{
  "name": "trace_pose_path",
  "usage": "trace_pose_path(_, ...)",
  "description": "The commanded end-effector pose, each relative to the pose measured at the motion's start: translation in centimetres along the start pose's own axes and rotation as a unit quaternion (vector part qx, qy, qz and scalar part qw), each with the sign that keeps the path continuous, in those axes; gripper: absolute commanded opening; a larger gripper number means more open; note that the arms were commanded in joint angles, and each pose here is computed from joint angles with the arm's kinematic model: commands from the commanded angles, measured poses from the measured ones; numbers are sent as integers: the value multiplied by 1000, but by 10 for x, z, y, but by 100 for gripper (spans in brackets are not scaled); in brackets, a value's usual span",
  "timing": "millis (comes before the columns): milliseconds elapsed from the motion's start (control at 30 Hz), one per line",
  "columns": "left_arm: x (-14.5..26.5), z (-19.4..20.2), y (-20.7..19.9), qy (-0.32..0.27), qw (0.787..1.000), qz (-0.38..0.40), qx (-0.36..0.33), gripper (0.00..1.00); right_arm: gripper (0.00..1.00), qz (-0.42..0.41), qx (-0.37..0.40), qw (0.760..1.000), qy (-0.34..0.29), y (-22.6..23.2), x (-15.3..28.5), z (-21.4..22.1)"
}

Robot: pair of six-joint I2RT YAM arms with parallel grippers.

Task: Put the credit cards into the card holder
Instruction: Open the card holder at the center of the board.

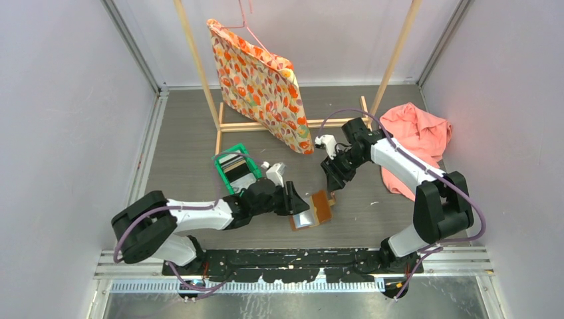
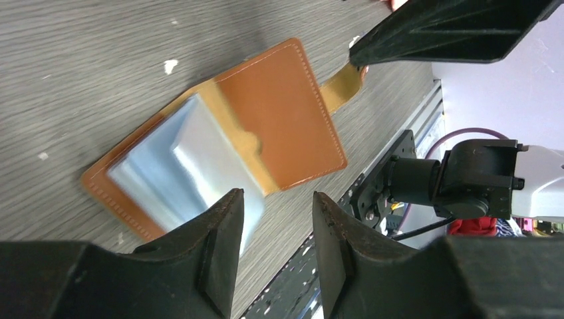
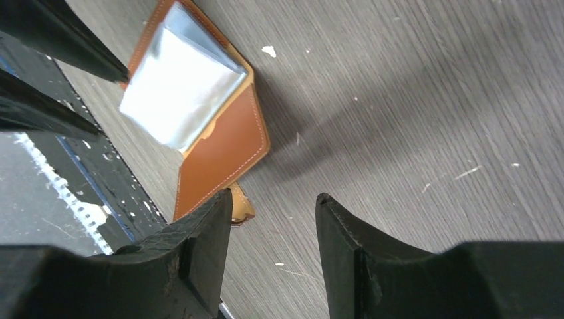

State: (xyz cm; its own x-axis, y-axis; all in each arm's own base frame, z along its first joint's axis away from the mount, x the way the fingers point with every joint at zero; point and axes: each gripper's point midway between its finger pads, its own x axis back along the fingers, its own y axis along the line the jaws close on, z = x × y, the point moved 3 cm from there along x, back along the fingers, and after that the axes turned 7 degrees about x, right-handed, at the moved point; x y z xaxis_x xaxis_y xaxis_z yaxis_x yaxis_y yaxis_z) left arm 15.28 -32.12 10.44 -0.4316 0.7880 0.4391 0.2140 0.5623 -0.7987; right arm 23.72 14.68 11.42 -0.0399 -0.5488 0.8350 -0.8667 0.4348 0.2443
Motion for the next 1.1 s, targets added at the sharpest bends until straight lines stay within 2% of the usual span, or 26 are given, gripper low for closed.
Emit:
trace_pose_path(0, -17, -5, -36, 7, 998, 53, -14, 43, 53, -38, 12, 997, -59, 17, 10, -23)
trace_pose_path(200, -45, 4, -34, 39, 998, 42, -16, 40, 47, -109, 13, 984, -137, 46, 29, -44)
trace_pose_path(467, -84, 20, -17, 78, 997, 21, 4, 35, 42, -143, -46, 980, -130, 45, 15, -44)
trace_pose_path(533, -88, 23, -14, 83, 996, 18, 9, 34, 35, -138, -73, 981, -114, 37, 5, -41)
trace_pose_path(633, -90, 25, -10, 84, 996, 16, 14, 32, 17, -112, -116, 984, -71, 20, -13, -30)
trace_pose_path(733, -87, 25, -9, 80, 997, 17, 16, 31, 6, -84, -153, 985, -21, 5, -30, -14)
trace_pose_path(867, -81, 21, -15, 74, 997, 27, 12, 31, 3, -68, -180, 981, 34, -6, -48, 4)
trace_pose_path(1067, -70, 14, -29, 62, 997, 47, 2, 31, 2, -23, -166, 978, 123, -17, -61, 31)
